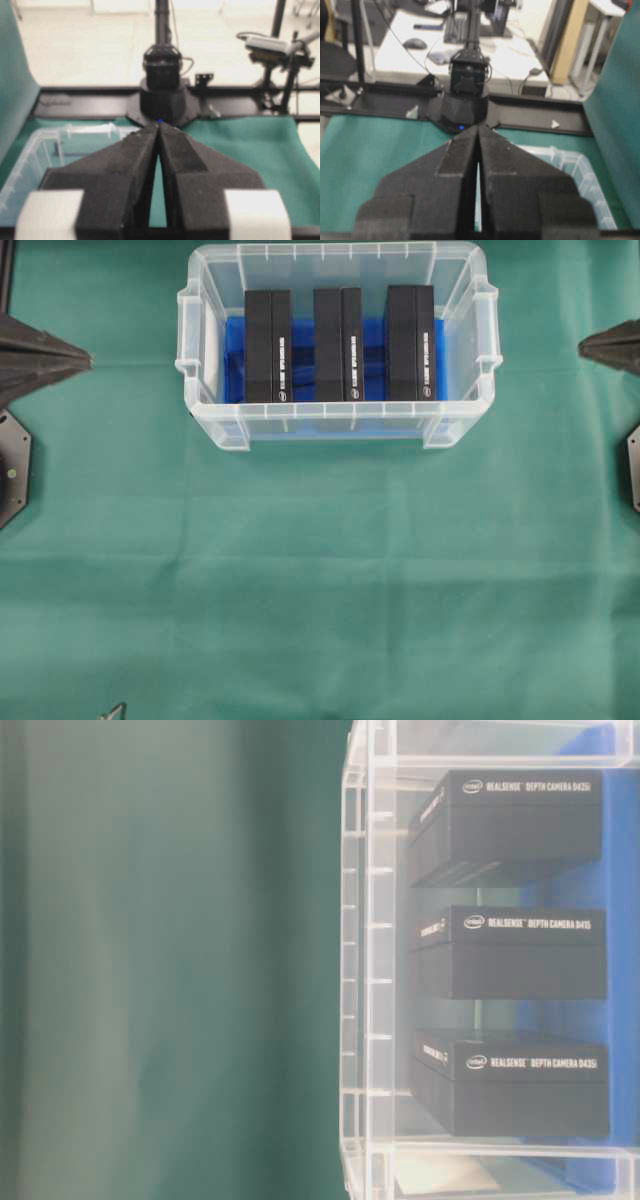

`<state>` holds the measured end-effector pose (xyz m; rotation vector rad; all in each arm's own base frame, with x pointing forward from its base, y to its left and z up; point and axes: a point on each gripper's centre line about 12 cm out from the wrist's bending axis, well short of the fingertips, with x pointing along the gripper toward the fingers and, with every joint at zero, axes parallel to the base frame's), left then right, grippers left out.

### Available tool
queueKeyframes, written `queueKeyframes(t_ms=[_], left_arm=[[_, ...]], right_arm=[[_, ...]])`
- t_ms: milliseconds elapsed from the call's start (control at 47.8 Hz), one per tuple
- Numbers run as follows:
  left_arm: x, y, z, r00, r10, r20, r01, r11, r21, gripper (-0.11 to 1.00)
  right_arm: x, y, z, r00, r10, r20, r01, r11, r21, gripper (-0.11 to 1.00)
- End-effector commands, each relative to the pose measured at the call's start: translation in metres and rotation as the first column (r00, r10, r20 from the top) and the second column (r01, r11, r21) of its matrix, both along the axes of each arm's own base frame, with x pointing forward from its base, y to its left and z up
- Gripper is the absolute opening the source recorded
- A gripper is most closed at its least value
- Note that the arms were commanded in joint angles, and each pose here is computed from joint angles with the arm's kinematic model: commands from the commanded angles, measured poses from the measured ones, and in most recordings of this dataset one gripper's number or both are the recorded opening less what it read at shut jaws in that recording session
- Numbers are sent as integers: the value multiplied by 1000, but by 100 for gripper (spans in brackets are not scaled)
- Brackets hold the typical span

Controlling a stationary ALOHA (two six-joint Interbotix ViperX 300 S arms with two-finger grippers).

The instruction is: Take the box out of the case with both arms.

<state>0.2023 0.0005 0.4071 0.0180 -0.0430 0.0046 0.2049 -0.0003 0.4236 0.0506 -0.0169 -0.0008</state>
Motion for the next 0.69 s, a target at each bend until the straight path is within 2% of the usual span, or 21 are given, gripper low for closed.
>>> queueKeyframes(t_ms=[0,230,356,460,523,586,607,670], left_arm=[[2,0,18,1000,2,-23,-2,1000,6,0],[8,0,17,993,5,-119,-5,1000,1,0],[12,1,12,980,6,-201,-7,1000,-2,0],[15,1,6,948,9,-319,-19,999,-29,0],[16,1,1,913,9,-409,-33,998,-51,0],[16,1,-6,857,9,-516,-55,996,-73,0],[15,1,-8,837,9,-547,-60,995,-76,0],[14,-1,-15,776,3,-631,-68,995,-78,0]], right_arm=[[2,0,13,1000,2,-11,-2,1000,0,-1],[8,0,2,994,2,-110,-1,1000,3,-1],[10,0,-14,965,2,-264,4,1000,24,-1],[11,0,-30,888,3,-459,30,997,65,-1],[10,0,-38,820,4,-572,52,995,81,-1],[7,0,-44,738,4,-675,71,994,84,-1],[6,0,-47,692,4,-722,78,994,81,-1],[2,0,-53,588,5,-809,88,994,70,-1]])
